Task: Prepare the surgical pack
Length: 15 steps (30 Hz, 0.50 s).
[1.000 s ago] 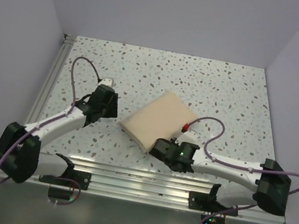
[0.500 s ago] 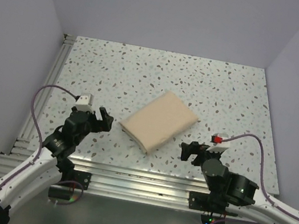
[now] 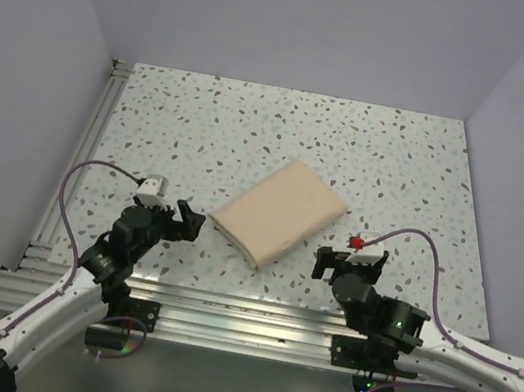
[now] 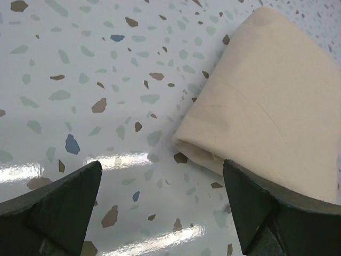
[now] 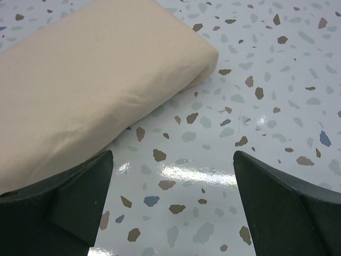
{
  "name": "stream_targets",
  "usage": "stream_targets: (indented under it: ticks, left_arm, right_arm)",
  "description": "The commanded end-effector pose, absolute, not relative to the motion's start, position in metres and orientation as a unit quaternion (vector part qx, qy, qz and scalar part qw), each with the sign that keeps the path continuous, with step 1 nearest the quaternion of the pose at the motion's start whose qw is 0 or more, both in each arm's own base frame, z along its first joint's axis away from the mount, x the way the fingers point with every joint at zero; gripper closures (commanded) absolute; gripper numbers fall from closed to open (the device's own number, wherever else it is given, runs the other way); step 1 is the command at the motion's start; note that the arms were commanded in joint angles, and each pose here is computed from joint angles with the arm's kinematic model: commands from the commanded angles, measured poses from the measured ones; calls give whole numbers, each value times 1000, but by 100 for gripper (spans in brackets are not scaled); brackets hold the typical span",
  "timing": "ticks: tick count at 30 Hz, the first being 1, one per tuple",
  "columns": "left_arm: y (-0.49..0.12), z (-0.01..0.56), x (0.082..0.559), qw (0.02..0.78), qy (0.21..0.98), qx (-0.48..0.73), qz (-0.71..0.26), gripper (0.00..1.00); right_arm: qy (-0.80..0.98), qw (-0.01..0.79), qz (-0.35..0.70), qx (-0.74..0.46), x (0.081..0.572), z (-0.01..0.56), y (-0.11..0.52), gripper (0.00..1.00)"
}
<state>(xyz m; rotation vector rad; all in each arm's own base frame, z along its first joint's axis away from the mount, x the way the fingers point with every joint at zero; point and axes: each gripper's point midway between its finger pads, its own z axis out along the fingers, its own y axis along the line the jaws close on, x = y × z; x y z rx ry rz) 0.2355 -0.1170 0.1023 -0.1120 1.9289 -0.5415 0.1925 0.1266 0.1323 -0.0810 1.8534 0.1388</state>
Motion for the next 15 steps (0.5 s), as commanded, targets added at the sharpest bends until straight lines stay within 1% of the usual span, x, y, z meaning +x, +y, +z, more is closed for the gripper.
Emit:
stream_targets:
  ticks: [1,15]
  left_arm:
    - [-119,115,246,548,803,-55,-227,0]
    - [-119,116,246,551,800,-56,-230,0]
  right_arm:
    - [781,621,65,10,199,154,124,1]
    - [780,621,74,6,198,155,126,2]
